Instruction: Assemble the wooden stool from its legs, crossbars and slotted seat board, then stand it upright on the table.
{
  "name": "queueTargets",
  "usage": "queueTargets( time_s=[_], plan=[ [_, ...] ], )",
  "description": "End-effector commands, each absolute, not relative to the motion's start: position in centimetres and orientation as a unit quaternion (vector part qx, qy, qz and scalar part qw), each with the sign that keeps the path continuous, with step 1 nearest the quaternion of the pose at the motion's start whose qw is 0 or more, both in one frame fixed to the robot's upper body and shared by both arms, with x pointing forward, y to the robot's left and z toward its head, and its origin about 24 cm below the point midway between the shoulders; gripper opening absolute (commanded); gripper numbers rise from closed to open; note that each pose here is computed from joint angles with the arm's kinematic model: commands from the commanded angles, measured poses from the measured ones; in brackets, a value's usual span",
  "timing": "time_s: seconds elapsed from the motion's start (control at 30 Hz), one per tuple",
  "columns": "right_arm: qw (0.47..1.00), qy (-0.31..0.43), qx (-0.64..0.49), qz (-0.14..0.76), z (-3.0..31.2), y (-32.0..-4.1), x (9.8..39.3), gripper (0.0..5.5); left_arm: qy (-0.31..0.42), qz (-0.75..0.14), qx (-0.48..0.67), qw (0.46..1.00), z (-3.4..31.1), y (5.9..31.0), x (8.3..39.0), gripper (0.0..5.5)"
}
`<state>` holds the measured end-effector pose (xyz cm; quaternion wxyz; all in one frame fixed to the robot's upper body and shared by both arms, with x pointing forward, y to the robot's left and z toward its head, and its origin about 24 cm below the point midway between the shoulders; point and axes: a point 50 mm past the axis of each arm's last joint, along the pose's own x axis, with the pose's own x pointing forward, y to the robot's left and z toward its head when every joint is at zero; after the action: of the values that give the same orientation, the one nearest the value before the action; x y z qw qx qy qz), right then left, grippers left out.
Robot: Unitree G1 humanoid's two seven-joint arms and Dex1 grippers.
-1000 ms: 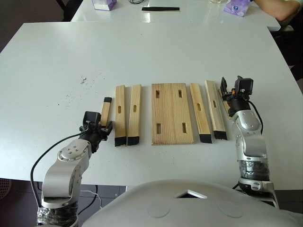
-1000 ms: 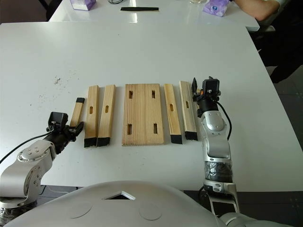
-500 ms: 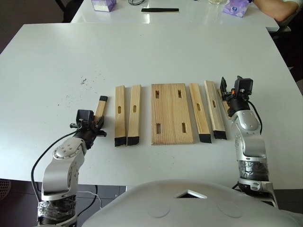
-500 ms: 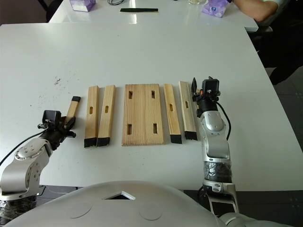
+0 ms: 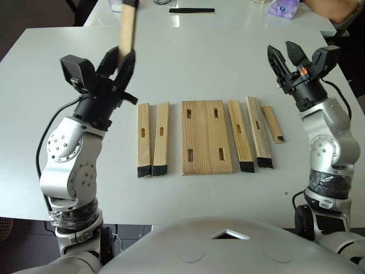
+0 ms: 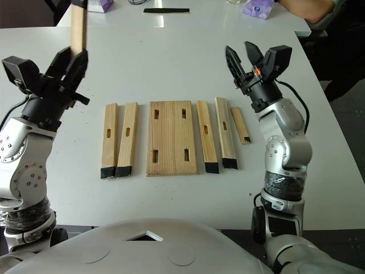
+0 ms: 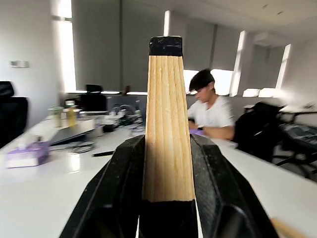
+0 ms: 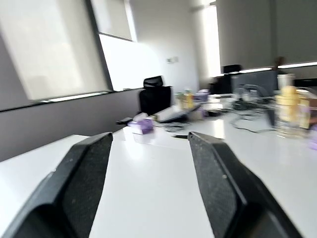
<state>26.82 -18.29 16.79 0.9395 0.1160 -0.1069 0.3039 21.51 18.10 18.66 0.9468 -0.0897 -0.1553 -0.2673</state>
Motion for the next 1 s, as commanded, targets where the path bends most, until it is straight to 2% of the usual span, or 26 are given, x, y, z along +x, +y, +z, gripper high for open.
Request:
queueTargets(
  time_s=[0.03, 0.2, 0.37, 0.93, 1.0],
  plan=[
    [0.802, -0.112, 0.165, 0.563, 22.4, -16.6, 24.6, 2.81, -0.175, -0.474, -0.213, 0.836, 21.2, 14.9, 19.8, 1.31],
    [0.724, -0.074, 0.156, 0.668, 25.0, -16.2, 24.6, 2.81, -0.136, -0.562, -0.175, 0.797, 21.2, 13.6, 19.4, 1.31],
    [0.687, -0.045, 0.144, 0.711, 25.2, -15.6, 24.1, 2.81, -0.114, -0.596, -0.165, 0.777, 21.2, 13.2, 19.4, 1.31],
    [0.657, -0.027, 0.115, 0.744, 23.9, -13.8, 23.3, 2.81, -0.060, -0.606, -0.156, 0.778, 18.7, 11.9, 19.0, 1.31],
    [0.656, -0.027, 0.105, 0.747, 23.7, -13.7, 23.0, 2.53, -0.050, -0.608, -0.149, 0.778, 18.5, 11.8, 19.0, 1.31]
  ],
)
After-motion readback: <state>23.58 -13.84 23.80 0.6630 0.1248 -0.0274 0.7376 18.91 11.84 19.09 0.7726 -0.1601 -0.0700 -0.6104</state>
